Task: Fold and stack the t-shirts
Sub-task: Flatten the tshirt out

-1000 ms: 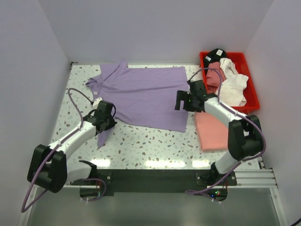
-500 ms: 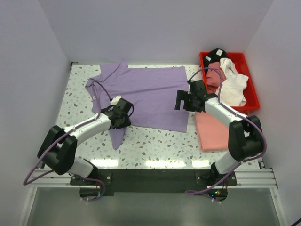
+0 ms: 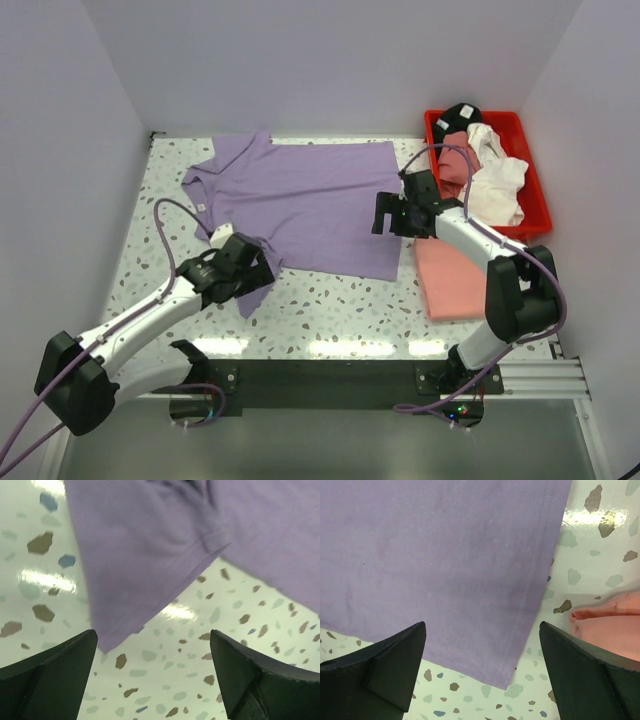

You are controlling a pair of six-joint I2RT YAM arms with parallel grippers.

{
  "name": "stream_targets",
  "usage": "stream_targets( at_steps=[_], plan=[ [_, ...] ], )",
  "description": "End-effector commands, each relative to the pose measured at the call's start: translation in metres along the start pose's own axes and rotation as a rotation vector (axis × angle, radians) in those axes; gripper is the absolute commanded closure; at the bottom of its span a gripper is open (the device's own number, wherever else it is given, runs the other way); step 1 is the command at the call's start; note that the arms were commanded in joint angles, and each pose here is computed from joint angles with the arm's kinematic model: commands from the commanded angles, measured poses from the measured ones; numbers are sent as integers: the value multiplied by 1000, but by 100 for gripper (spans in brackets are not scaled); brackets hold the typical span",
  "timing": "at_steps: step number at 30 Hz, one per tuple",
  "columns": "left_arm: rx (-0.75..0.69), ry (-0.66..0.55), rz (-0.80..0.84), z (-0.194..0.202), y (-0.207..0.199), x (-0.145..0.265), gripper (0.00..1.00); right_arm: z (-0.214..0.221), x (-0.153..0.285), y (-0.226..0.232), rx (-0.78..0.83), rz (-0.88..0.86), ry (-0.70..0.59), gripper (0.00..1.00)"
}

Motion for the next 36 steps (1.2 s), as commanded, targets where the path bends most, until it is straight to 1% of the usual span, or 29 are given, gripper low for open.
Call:
stream_targets(
  at_steps=[1,3,6,7,12,16,19,23,26,30,32,35,36],
  plan=[
    [58,116,-95,31,29,-3,0,-6,9,2,3,-5,-36,1],
    [66,142,-113,41,37,-6,0,-5,9,1,1,-2,-34,1],
    [71,168,-105,49,40,-11,7,-5,8,2,3,-5,-32,1],
    [72,169,-98,49,38,-13,13,-4,8,1,2,-4,-28,1],
    [62,170,-121,51,38,-20,32,-3,9,0,2,3,-31,1],
    [47,187,-179,55,43,-28,41,-2,8,-1,2,8,-27,1],
    [44,183,-211,55,46,-30,45,-2,8,-2,1,14,-26,1],
    [45,158,-254,54,51,-34,48,-1,8,-2,3,15,-25,1],
    [35,159,-266,55,52,-38,51,-2,8,-1,2,13,-28,1],
    [19,171,-291,58,53,-43,59,-1,8,-2,3,20,-27,1],
    [10,177,-290,59,53,-46,60,-1,8,-3,3,22,-26,1],
    [-2,188,-275,60,51,-49,66,-1,7,-3,5,22,-26,1],
    [-5,191,-272,61,51,-49,71,-2,7,-2,3,22,-26,1]
  ],
)
Point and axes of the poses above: each gripper's point midway between its finger pads, its own x axis back along the fingers, its own y axis along the line the jaws close on, z = x × y, the point moved 6 cm from there along x, back along the fingers, and after that the axes turned 1 degree about x, right-handed, at the moved point
